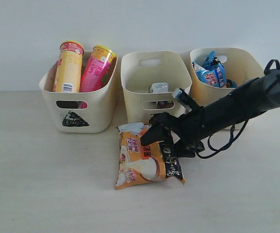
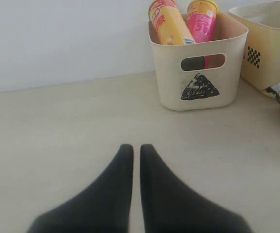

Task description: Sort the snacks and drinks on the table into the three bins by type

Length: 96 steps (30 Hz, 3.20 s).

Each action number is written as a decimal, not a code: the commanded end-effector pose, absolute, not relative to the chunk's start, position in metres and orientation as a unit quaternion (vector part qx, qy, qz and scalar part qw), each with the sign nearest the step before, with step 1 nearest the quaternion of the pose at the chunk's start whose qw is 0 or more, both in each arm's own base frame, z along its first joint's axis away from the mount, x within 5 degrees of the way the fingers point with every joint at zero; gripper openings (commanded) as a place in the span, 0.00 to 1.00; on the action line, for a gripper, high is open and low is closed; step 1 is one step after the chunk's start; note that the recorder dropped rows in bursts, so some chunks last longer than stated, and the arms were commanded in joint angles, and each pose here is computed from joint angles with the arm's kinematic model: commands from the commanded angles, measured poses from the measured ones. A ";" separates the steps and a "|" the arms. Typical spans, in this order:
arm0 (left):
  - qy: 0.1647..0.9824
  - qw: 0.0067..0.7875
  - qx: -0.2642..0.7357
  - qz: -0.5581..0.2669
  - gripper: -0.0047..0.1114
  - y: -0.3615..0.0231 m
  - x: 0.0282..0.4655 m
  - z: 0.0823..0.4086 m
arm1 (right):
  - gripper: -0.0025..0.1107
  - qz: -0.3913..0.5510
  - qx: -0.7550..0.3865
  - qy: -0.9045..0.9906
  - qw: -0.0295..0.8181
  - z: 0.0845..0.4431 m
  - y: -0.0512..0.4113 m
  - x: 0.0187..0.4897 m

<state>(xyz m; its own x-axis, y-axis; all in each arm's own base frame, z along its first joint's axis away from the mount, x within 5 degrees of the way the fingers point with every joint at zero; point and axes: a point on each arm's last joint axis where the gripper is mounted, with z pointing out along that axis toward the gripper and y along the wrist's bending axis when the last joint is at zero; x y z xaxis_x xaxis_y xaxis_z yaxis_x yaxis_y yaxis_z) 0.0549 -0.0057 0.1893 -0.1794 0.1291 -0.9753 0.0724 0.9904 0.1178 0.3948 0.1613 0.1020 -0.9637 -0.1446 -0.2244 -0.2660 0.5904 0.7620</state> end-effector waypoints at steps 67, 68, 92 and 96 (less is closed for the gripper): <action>0.766 0.639 0.061 0.019 0.08 -0.006 0.055 0.189 | 0.03 0.062 -0.038 0.860 0.505 0.281 0.002 0.452; 0.766 0.639 0.061 0.019 0.08 -0.006 0.055 0.189 | 0.07 0.063 -0.036 0.864 0.498 0.274 0.002 0.455; 0.766 0.639 0.061 0.019 0.08 -0.006 0.055 0.189 | 0.02 0.104 -0.040 0.828 0.550 0.379 0.012 0.332; 0.766 0.639 0.061 0.019 0.08 -0.006 0.055 0.189 | 0.02 0.077 0.009 0.804 0.589 0.368 0.004 0.294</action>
